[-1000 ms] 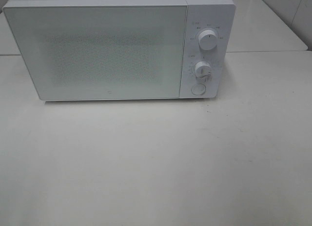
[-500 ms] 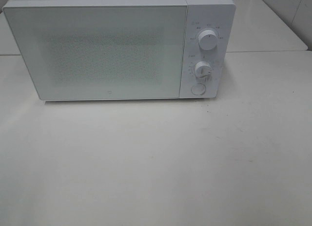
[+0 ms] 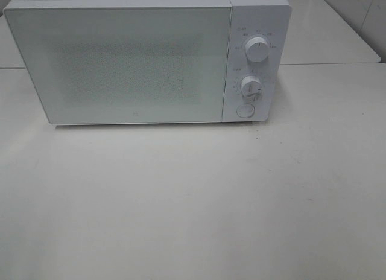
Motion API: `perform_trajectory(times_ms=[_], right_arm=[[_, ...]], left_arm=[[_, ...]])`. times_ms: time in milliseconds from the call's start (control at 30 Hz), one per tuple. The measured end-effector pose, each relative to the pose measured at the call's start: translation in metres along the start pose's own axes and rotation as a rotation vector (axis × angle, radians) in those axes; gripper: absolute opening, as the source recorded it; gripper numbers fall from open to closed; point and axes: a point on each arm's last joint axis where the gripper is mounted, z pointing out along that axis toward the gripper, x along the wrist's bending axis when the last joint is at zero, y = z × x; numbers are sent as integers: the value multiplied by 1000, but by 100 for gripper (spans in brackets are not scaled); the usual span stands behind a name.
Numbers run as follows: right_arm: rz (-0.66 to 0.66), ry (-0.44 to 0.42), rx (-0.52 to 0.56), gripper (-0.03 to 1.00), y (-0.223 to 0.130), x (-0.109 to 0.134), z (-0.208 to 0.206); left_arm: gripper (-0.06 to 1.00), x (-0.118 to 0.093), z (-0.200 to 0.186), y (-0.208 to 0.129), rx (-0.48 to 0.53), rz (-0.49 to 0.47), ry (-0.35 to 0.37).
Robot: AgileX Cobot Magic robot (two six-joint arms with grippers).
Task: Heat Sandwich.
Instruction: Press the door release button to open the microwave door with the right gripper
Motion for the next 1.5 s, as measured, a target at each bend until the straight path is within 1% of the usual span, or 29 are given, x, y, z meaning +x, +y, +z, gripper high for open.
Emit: perform_trajectory(times_ms=[233, 333, 533, 567, 900, 1167, 1300, 1500], right_arm=[[0, 1, -20, 77, 3, 0, -2], [1, 5, -92, 77, 12, 0, -5], [-3, 7, -105, 77, 28, 2, 5], [-4, 8, -107, 77, 35, 2, 11], [-12, 15, -125, 77, 65, 5, 41], [-16, 20, -123, 77, 81, 7, 66], [-19, 24, -118, 77, 92, 9, 87], [-21, 28, -118, 77, 99, 11, 107]], left_arm=[[99, 0, 0, 0, 0, 0, 0], [99, 0, 0, 0, 0, 0, 0], [99, 0, 0, 0, 0, 0, 0], [99, 0, 0, 0, 0, 0, 0], [99, 0, 0, 0, 0, 0, 0], [99, 0, 0, 0, 0, 0, 0], [99, 0, 0, 0, 0, 0, 0], [99, 0, 0, 0, 0, 0, 0]])
